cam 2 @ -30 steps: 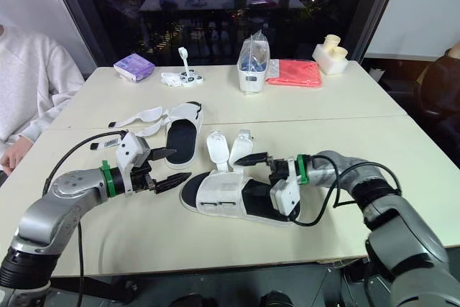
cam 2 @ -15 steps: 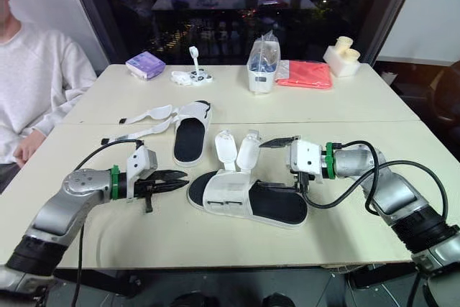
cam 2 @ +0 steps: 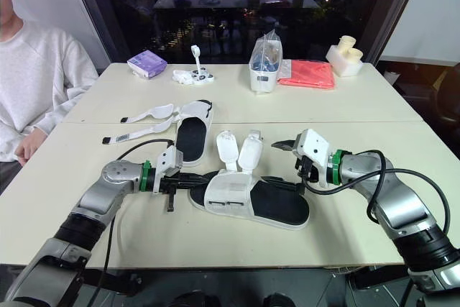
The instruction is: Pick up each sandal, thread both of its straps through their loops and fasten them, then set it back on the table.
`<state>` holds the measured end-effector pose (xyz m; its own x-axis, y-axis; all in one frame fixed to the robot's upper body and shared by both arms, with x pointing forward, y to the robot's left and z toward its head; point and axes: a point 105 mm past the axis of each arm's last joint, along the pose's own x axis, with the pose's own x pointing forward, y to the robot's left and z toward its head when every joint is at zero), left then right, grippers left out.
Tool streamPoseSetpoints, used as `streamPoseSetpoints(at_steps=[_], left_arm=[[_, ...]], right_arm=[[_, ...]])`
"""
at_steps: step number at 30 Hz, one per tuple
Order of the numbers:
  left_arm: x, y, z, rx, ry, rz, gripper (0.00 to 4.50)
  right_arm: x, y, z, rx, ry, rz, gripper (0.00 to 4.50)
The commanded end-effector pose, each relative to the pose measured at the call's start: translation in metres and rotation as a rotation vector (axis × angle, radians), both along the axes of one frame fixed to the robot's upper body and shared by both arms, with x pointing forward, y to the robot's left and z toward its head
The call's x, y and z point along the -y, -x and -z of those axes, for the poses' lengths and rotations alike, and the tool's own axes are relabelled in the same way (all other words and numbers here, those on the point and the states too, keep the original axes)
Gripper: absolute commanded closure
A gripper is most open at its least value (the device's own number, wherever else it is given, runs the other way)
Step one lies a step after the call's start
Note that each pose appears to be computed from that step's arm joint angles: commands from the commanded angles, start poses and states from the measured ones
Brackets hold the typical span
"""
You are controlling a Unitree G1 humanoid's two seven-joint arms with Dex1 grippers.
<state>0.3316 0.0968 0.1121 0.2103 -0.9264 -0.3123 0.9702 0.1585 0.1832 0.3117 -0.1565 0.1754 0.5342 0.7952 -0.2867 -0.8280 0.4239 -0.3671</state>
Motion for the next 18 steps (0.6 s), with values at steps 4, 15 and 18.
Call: streamPoseSetpoints(at_steps=[4, 15, 18], left_arm=[[0.012, 0.001, -0.002, 0.017, -0.022, 0.074, 4.44], [0.025, 0.005, 0.001, -0.003, -0.009, 0.12, 4.44], [0.025, 0.004, 0.0, -0.001, -0.009, 0.118, 4.44]], right_arm=[[0.005, -0.003, -0.008, -0.221, -0.206, 0.109, 0.0], [-0.03, -0.034, 0.006, -0.577, -0.462, 0.164, 0.0], [-0.04, -0.042, 0.002, -0.62, -0.512, 0.144, 0.0]])
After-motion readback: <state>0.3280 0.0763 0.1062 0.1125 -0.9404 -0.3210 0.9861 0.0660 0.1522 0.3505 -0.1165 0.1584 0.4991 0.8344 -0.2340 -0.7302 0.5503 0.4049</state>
